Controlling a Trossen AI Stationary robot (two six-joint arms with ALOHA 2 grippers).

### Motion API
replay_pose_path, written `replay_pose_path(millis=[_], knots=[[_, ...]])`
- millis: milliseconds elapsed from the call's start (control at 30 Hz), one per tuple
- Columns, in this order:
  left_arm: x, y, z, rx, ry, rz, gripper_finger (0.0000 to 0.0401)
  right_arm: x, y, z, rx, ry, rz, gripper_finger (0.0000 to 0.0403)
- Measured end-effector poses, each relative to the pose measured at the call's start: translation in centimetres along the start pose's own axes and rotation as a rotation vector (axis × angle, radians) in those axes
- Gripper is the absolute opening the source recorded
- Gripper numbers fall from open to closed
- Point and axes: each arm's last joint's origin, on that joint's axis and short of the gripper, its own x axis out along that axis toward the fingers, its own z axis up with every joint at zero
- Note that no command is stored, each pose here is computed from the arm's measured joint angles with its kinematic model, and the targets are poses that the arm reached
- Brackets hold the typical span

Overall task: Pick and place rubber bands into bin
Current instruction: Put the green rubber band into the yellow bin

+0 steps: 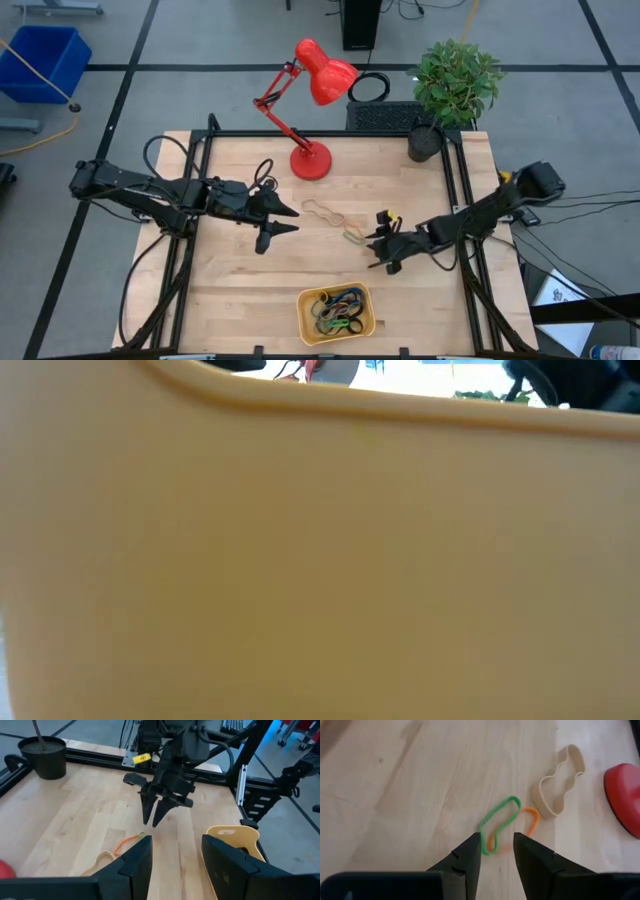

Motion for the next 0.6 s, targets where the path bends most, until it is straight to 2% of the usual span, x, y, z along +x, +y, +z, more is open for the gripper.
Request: replay_pose_path(millis=[267,467,600], knots=[[0.0,0.0,-0.1,0.003,0.011,0.002,0.0177,2.0,0.7,-0.7,-0.118,0.039,0.002,0.0097],[0.0,0.0,-0.1,0.002,0.010,0.002,0.0177,2.4,0.9,-1.0,-0.129,0.065,0.004,0.0089],[0.0,0.0,-0.1,0.002,0.010,0.002,0.0177,2.4,0.6,-1.1,-0.137,0.081,-0.053,0.0088]])
